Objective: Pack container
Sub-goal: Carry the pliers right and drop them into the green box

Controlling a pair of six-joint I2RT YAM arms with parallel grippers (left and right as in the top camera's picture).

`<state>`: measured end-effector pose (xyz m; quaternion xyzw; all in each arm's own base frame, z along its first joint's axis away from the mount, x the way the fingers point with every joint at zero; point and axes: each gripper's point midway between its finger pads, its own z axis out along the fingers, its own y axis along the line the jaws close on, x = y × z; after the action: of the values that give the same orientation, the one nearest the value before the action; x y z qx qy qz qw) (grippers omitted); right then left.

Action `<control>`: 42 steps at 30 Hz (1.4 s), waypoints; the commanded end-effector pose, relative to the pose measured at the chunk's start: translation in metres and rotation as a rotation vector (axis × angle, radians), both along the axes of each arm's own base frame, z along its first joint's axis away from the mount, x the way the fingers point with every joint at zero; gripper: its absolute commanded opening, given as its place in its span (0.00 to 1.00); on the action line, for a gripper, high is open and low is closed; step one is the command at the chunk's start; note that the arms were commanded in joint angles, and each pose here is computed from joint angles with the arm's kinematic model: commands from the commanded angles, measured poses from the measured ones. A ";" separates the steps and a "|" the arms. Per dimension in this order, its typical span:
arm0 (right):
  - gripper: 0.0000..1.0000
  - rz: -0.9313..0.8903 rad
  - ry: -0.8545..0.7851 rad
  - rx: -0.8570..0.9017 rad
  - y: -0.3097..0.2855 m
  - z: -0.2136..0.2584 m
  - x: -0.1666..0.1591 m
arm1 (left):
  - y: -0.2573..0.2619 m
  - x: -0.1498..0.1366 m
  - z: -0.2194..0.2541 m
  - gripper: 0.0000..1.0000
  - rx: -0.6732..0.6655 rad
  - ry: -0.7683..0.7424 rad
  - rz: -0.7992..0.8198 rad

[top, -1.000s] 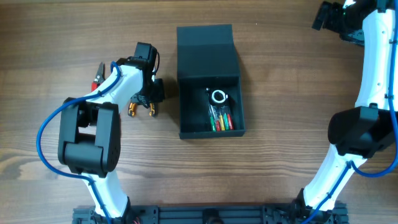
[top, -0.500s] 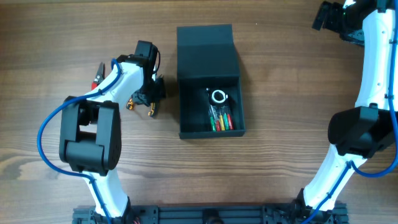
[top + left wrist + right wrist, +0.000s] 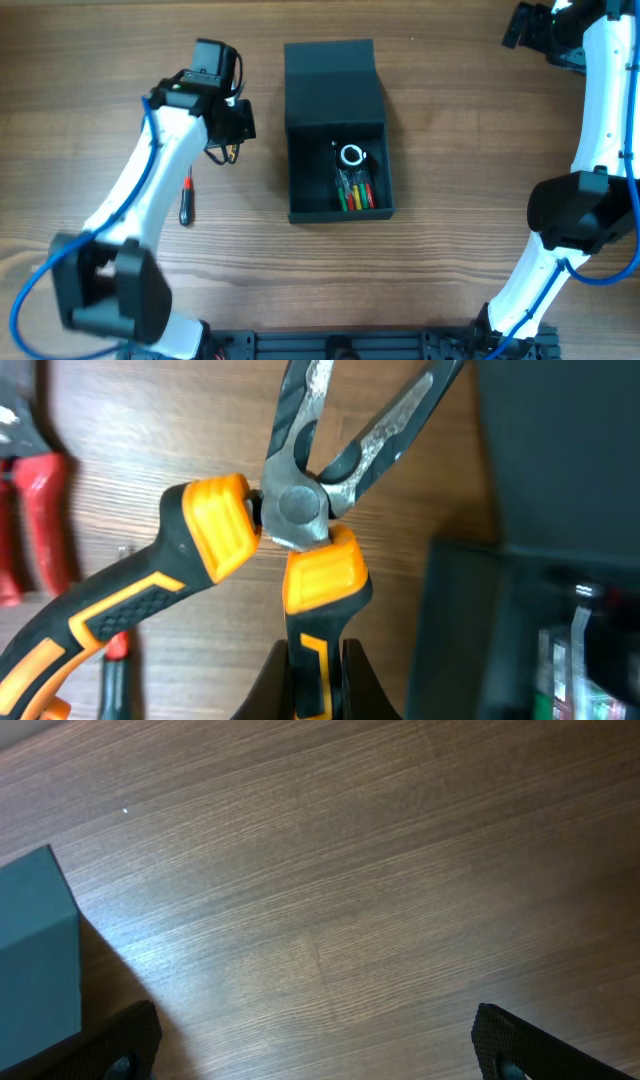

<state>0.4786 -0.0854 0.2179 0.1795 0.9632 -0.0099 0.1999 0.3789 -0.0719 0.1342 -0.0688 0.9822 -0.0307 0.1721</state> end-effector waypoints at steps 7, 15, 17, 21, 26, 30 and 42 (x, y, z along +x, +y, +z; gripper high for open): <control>1.00 0.014 -0.046 -0.008 0.002 0.018 0.000 | -0.115 -0.044 0.064 0.04 -0.095 -0.141 -0.319; 1.00 0.015 -0.046 -0.008 0.003 0.018 0.000 | -0.181 -0.070 0.064 0.04 -0.197 -0.138 -0.465; 1.00 0.015 -0.046 -0.008 0.003 0.018 0.000 | -0.183 -0.071 0.054 0.04 -0.195 -0.104 -0.470; 1.00 0.015 -0.046 -0.007 0.003 0.018 0.000 | -0.198 -0.077 0.020 0.04 -0.212 0.008 -0.505; 1.00 0.015 -0.046 -0.008 0.003 0.018 0.000 | -0.208 -0.085 -0.011 0.04 -0.176 0.087 -0.531; 1.00 0.015 -0.046 -0.008 0.003 0.018 0.000 | -0.210 -0.086 -0.022 0.04 -0.163 0.113 -0.536; 1.00 0.015 -0.046 -0.008 0.003 0.018 0.000 | -0.206 -0.087 -0.066 0.04 -0.107 0.215 -0.520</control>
<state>0.4786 -0.0854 0.2179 0.1795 0.9632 -0.0099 0.1999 0.2896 -0.2730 0.0751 0.1709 0.9765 -0.1182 0.0571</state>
